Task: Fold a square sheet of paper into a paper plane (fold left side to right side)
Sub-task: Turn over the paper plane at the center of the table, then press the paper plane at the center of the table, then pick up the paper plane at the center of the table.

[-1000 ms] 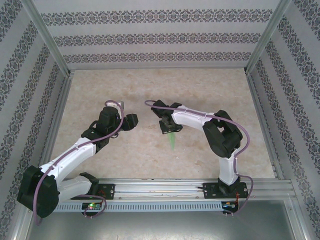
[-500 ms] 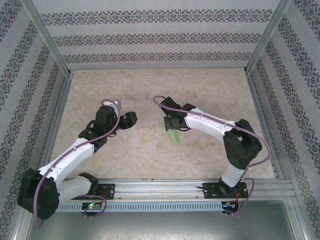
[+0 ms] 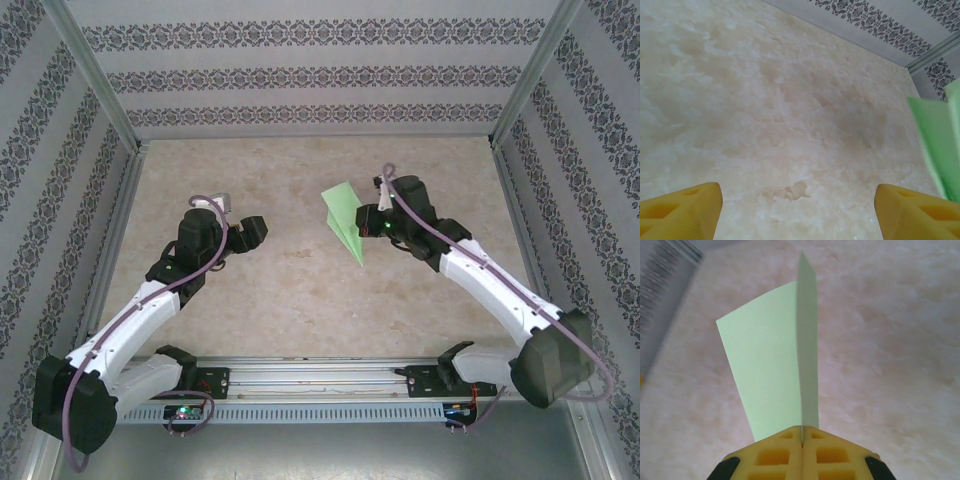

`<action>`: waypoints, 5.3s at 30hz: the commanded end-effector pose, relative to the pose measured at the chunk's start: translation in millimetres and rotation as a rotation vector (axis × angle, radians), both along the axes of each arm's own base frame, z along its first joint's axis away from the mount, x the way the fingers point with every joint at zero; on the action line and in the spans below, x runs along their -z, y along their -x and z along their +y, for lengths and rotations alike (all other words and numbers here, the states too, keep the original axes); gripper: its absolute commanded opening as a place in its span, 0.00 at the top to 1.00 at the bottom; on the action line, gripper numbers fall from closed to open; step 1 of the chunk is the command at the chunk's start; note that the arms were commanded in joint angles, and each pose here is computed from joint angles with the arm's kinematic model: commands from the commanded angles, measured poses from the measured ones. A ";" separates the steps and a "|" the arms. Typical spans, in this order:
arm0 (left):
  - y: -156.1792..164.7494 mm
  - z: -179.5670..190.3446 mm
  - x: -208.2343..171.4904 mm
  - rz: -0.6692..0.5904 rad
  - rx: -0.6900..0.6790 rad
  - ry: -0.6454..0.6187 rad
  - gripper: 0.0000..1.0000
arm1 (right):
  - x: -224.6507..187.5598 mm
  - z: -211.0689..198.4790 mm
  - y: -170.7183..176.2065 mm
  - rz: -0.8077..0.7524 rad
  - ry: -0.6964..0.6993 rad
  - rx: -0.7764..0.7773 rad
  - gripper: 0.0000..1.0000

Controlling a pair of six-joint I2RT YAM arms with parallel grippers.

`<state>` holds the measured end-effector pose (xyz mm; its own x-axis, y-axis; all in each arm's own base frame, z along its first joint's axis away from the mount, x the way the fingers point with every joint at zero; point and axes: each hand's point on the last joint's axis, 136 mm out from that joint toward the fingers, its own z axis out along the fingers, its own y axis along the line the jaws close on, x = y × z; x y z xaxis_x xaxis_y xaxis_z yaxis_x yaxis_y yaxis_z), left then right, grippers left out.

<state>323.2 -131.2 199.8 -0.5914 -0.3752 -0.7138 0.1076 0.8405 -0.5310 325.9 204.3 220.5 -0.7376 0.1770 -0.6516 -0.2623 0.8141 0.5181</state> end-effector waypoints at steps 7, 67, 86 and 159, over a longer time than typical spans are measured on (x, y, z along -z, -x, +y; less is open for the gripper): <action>-2.4 -4.7 -11.0 -0.008 0.027 0.037 0.21 | -44.5 37.4 5.4 -0.047 -0.518 -0.200 1.00; -31.9 -100.0 126.2 0.559 0.338 0.355 0.39 | 182.4 86.9 -27.1 0.320 -0.438 -0.090 1.00; -42.6 -109.4 154.6 0.617 0.344 0.365 0.63 | 179.6 56.1 -21.4 0.312 -0.267 -0.023 0.63; -43.6 -111.6 162.3 0.637 0.330 0.377 0.64 | 198.6 105.3 20.0 0.337 0.355 -0.240 0.71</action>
